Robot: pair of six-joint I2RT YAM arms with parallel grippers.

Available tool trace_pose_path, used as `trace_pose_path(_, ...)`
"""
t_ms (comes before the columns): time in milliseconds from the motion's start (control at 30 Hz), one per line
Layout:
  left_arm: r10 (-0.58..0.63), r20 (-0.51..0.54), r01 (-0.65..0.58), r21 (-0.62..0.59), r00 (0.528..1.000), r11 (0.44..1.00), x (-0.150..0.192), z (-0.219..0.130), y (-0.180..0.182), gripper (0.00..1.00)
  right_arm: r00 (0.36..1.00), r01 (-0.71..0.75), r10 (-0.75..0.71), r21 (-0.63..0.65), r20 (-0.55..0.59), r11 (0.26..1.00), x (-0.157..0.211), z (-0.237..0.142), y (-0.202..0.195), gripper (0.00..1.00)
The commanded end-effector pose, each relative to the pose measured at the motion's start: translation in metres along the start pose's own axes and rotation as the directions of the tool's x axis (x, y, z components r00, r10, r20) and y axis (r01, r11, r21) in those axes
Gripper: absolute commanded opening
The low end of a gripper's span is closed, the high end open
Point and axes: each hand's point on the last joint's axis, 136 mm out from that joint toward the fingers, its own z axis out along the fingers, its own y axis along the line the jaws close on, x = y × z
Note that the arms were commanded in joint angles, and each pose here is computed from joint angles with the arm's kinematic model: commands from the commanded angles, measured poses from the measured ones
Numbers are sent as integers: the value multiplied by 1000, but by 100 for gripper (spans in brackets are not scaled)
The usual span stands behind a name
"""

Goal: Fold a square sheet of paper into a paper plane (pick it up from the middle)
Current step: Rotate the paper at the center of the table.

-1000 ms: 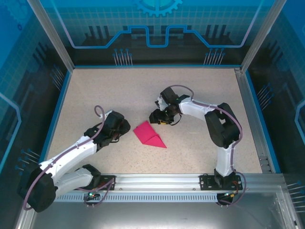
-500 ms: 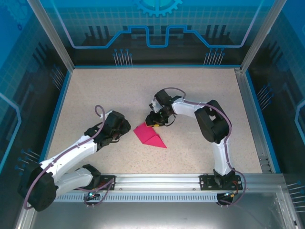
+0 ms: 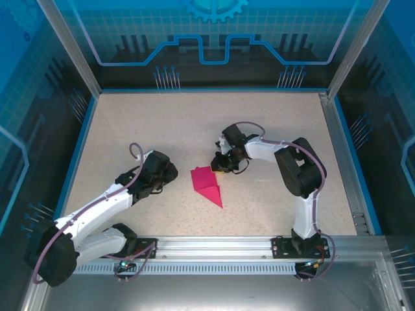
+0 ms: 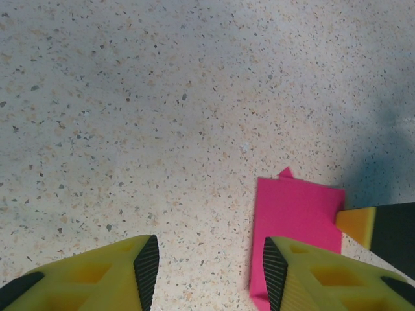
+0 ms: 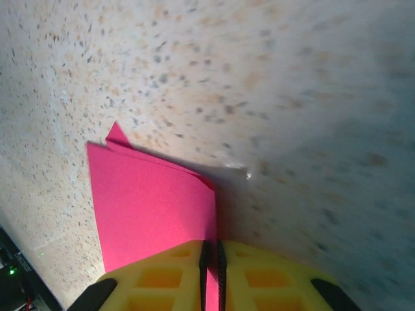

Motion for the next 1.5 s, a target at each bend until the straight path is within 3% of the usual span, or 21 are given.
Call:
trace_pose_path(0,8,-9,-8,8,1000,1000,-5,-2,-8,50,993,-58,57,3,99,998,-12,-18,-11,15)
trace_pose_path(167,14,-41,-14,18,999,1000,1,3,-13,49,984,-106,102,22,146,994,-7,-30,-26,27)
trace_pose_path(400,34,-70,-32,37,997,999,4,8,-20,50,982,-85,63,117,178,989,-1,-55,-32,35)
trace_pose_path(1033,82,-155,-58,152,984,987,17,18,-50,51,973,-18,-7,106,231,994,16,-96,-13,34)
trace_pose_path(1467,147,-256,-95,208,956,974,38,36,-78,51,987,37,-44,49,152,998,42,-71,10,42)
